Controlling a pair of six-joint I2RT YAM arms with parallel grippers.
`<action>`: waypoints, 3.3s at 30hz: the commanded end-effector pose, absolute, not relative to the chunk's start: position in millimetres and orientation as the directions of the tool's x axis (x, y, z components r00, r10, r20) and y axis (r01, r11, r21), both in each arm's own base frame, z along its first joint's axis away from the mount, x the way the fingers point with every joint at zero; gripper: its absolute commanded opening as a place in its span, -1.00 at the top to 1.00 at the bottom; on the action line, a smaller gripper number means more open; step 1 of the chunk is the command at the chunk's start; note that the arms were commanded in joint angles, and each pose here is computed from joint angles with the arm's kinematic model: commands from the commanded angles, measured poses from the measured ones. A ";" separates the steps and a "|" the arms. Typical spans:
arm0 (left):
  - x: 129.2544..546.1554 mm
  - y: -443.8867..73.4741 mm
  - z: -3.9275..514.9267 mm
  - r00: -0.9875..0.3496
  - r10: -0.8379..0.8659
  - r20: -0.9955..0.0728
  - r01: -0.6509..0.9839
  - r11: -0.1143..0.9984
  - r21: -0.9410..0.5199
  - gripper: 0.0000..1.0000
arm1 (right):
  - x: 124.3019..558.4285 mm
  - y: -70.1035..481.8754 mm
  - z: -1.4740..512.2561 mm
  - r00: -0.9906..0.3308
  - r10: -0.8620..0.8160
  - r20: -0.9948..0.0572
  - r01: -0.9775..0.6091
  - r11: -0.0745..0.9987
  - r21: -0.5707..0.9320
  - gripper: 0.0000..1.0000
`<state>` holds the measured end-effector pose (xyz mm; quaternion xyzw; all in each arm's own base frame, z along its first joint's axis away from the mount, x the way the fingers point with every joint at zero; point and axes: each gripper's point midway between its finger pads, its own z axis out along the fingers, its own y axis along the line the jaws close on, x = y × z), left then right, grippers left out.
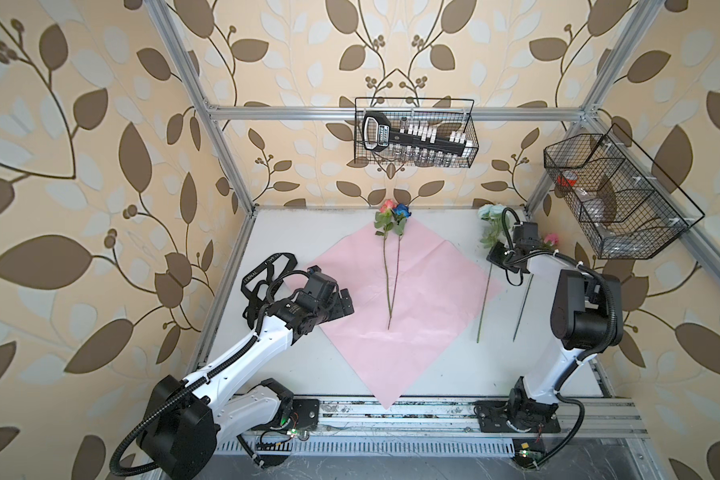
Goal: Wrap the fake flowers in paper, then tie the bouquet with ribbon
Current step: 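Carry the pale blue flower onto the paper and lay it on the stems, then move the right gripper to the pink flower and grasp its stem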
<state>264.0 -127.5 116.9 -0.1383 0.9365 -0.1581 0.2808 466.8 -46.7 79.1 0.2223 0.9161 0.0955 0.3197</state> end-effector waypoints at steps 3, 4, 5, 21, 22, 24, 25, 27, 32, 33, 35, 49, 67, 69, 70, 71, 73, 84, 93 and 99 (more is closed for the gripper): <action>264.3 -122.1 124.6 -0.782 -0.357 -0.510 -0.173 0.911 -0.373 -0.98 | 465.1 14.9 102.1 -0.710 0.440 -0.550 0.227 0.882 0.413 1.00; 264.5 -122.0 124.5 -0.780 -0.357 -0.513 -0.172 0.912 -0.374 -0.98 | 465.6 29.2 108.5 -0.707 0.429 -0.562 0.200 0.884 0.423 1.00; 264.4 -121.5 123.4 -0.780 -0.359 -0.513 -0.175 0.912 -0.372 -0.98 | 464.4 41.4 110.6 -0.707 0.419 -0.570 0.181 0.886 0.427 1.00; 263.8 -125.3 117.0 -0.791 -0.359 -0.495 -0.172 0.908 -0.382 -0.98 | 503.8 231.1 141.5 -0.662 0.372 -0.651 -0.060 0.839 0.540 1.00; 263.3 -125.0 116.7 -0.792 -0.358 -0.495 -0.173 0.908 -0.382 -0.98 | 509.4 235.4 139.5 -0.666 0.386 -0.639 -0.049 0.831 0.554 1.00; 263.0 -124.5 116.8 -0.791 -0.359 -0.495 -0.173 0.908 -0.382 -0.98 | 521.0 243.7 133.5 -0.671 0.421 -0.610 -0.024 0.810 0.586 1.00; 262.7 -124.3 116.9 -0.791 -0.359 -0.496 -0.173 0.908 -0.380 -0.98 | 526.0 246.5 129.8 -0.671 0.432 -0.602 -0.014 0.805 0.593 1.00; 262.4 -123.5 117.2 -0.790 -0.358 -0.497 -0.174 0.910 -0.377 -0.98 | 536.7 256.4 125.6 -0.671 0.437 -0.599 -0.017 0.799 0.601 1.00; 261.4 -120.6 117.2 -0.788 -0.353 -0.504 -0.176 0.914 -0.366 -0.98 | 555.7 271.3 101.8 -0.696 0.426 -0.577 0.001 0.805 0.593 1.00; 261.4 -120.1 117.3 -0.787 -0.353 -0.506 -0.176 0.915 -0.364 -0.98 | 558.1 272.8 96.9 -0.701 0.426 -0.572 0.005 0.805 0.593 1.00; 261.3 -119.8 117.5 -0.786 -0.353 -0.507 -0.177 0.915 -0.363 -0.98 | 559.9 275.4 87.8 -0.709 0.421 -0.566 0.012 0.809 0.587 1.00; 262.6 -121.2 119.8 -0.784 -0.354 -0.510 -0.171 0.913 -0.370 -0.98 | 559.5 272.1 104.5 -0.709 0.359 -0.607 -0.022 0.849 0.528 0.12; 262.3 -120.6 124.8 -0.761 -0.379 -0.526 -0.170 0.900 -0.402 -0.98 | 435.3 27.5 130.7 -0.623 0.402 -0.671 0.334 0.913 0.236 0.01; 262.9 -122.0 125.5 -0.758 -0.380 -0.530 -0.163 0.897 -0.410 -0.98 | 421.2 -19.1 123.1 -0.611 0.385 -0.692 0.434 0.894 0.115 -0.05; 263.1 -122.3 125.8 -0.757 -0.382 -0.530 -0.163 0.896 -0.414 -0.98 | 416.4 -36.4 120.4 -0.605 0.387 -0.696 0.470 0.879 0.079 -0.06; 263.3 -122.8 125.8 -0.757 -0.383 -0.530 -0.161 0.895 -0.416 -0.98 | 410.6 -56.0 116.9 -0.599 0.394 -0.697 0.513 0.857 0.044 -0.07; 263.6 -124.1 126.5 -0.757 -0.380 -0.531 -0.154 0.894 -0.420 -0.98 | 401.3 -90.0 111.2 -0.577 0.421 -0.700 0.588 0.809 0.003 -0.12; 263.8 -125.3 123.9 -0.765 -0.377 -0.522 -0.157 0.895 -0.417 -0.98 | 400.0 -176.2 57.5 -0.540 0.551 -0.636 0.721 0.692 -0.014 -0.43; 266.4 -125.5 128.8 -0.761 -0.381 -0.525 -0.160 0.895 -0.417 -0.98 | 407.6 -181.4 1.3 -0.606 0.608 -0.514 0.697 0.717 0.026 -0.17; 268.2 -125.6 131.7 -0.755 -0.386 -0.530 -0.161 0.893 -0.420 -0.98 | 421.1 -161.6 -24.0 -0.674 0.604 -0.426 0.627 0.772 0.105 0.43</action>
